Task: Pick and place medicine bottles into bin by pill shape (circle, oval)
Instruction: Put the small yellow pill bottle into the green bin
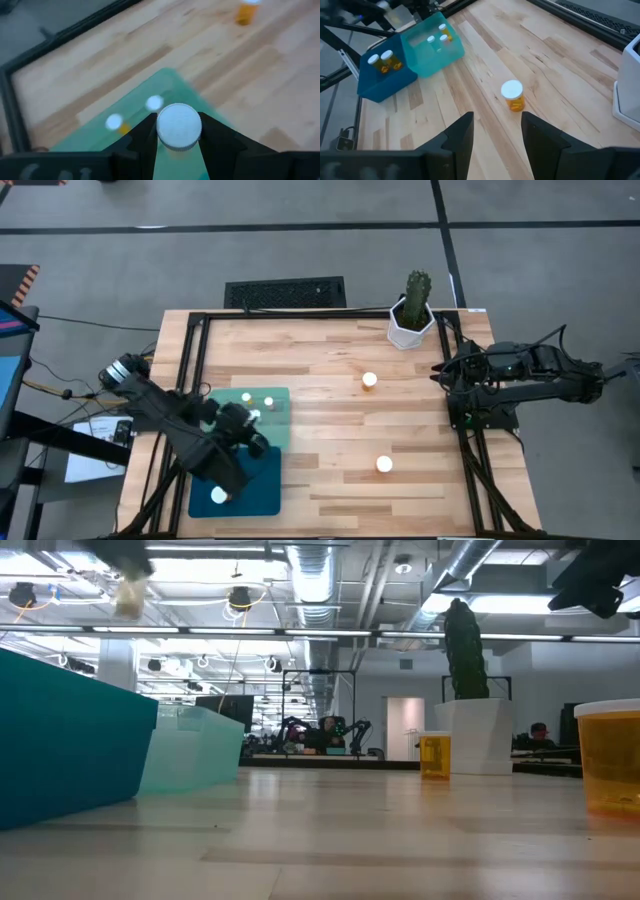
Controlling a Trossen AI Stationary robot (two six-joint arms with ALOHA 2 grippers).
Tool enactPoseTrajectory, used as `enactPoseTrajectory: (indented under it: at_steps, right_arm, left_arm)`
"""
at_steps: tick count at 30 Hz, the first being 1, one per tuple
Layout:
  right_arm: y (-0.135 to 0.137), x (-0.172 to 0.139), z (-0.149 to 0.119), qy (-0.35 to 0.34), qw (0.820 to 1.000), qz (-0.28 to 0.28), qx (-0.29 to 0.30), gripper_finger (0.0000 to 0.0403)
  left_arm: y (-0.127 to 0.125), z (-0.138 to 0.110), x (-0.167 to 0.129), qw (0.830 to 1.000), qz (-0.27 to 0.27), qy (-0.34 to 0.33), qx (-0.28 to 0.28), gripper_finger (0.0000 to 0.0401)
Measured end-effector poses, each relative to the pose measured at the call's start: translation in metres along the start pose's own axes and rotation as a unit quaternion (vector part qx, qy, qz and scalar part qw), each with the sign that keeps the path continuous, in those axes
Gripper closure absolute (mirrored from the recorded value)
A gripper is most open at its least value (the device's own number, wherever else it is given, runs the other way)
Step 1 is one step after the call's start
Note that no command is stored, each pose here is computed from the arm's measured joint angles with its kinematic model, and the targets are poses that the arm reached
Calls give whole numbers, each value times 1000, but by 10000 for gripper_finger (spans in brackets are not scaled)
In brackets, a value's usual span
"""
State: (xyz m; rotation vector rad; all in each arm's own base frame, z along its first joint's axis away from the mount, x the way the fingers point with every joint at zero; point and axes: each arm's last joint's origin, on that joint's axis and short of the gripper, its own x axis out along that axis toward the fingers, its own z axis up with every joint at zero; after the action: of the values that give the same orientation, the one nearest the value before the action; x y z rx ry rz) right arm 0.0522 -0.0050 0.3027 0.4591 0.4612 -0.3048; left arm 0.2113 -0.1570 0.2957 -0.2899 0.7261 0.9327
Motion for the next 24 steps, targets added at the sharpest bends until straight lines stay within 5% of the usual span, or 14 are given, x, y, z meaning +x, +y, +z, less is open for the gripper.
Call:
enactPoseTrajectory:
  at_steps: [11, 24]
  right_arm:
    - [0, 0, 0, -1, 1000, 0, 19, 228]
    - [0, 0, 0, 0, 1000, 0, 29, 228]
  left_arm:
    - [82, -63, 47, 993, 4, -1, -120, 282]
    - [92, -109, 97, 991, -19, -18, -132, 282]
